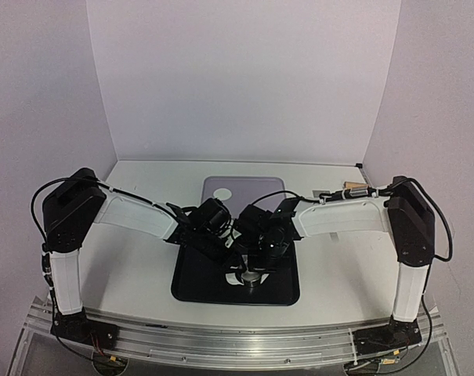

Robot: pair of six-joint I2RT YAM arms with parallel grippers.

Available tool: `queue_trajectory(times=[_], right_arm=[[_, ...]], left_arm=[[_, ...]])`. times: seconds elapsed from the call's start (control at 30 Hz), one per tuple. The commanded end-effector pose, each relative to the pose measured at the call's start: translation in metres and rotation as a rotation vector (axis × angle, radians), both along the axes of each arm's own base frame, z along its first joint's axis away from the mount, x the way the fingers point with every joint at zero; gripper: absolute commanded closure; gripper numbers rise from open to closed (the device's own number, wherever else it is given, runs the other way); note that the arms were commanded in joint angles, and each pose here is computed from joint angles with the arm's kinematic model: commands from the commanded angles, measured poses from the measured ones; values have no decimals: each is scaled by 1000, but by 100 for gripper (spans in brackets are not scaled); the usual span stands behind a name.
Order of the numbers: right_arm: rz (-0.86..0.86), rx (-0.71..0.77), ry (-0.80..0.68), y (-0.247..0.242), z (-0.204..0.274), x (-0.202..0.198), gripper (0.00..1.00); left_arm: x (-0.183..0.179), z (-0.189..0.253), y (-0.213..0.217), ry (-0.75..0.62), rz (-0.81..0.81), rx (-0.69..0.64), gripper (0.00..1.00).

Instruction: Roll out the dumpling wrappers from the dough

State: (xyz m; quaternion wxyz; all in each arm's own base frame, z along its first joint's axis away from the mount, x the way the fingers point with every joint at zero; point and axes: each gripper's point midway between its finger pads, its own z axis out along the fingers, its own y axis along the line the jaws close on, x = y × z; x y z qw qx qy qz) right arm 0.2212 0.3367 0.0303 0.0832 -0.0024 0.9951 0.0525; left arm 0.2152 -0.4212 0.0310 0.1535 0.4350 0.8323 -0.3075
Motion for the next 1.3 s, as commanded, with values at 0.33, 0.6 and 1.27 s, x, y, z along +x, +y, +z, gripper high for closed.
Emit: queue_trajectory(times=[0.33, 0.6, 1.27], right_arm=[[37, 41, -40, 20, -1, 8, 100], [14, 3, -34, 1, -11, 3, 100], [21, 53, 80, 7, -25, -20, 100]], left_arm=[[-24, -43, 30, 111, -29, 153, 66], [-30, -51, 25, 149, -40, 123, 71], [-62, -78, 61, 291, -35, 238, 100]])
